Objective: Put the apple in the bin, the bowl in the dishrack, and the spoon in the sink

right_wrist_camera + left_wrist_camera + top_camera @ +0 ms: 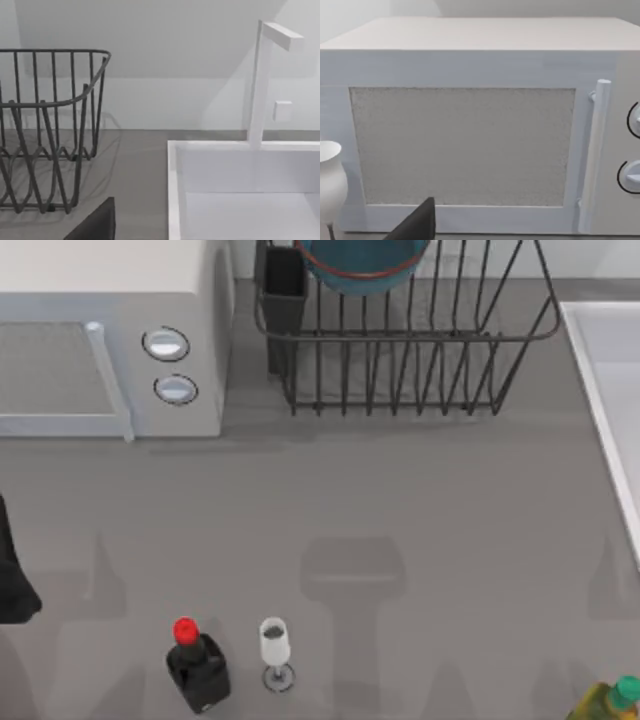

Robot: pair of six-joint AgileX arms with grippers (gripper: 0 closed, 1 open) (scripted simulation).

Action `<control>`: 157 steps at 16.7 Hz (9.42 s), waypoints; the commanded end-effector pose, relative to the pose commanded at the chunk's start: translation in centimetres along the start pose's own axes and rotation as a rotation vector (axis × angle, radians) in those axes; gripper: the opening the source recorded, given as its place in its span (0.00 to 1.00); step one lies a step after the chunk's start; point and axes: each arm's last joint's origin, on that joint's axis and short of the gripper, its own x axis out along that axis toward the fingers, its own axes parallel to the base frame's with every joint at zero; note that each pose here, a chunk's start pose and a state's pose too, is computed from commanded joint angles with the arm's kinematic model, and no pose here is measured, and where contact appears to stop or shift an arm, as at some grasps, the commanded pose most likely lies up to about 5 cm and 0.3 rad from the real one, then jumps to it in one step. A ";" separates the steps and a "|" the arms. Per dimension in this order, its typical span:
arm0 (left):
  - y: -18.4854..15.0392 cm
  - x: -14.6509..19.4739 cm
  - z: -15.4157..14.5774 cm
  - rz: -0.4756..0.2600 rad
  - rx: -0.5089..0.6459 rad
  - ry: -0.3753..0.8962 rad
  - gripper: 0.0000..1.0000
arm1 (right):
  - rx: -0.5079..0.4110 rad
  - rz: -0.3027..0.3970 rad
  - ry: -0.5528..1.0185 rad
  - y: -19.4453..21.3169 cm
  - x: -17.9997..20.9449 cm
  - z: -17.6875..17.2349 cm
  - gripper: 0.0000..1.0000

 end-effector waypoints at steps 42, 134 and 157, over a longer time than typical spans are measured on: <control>0.0 0.0 0.0 0.000 0.000 0.000 1.00 | -1.091 1.090 1.287 -12.2 8.8 2.3 1.00; 0.0 0.0 0.0 0.000 0.000 0.000 1.00 | -1.081 1.046 1.321 -6.8 39.7 1.9 0.00; 0.0 0.0 0.0 0.000 0.000 0.000 1.00 | -1.084 1.047 1.321 -6.7 39.4 -0.6 0.98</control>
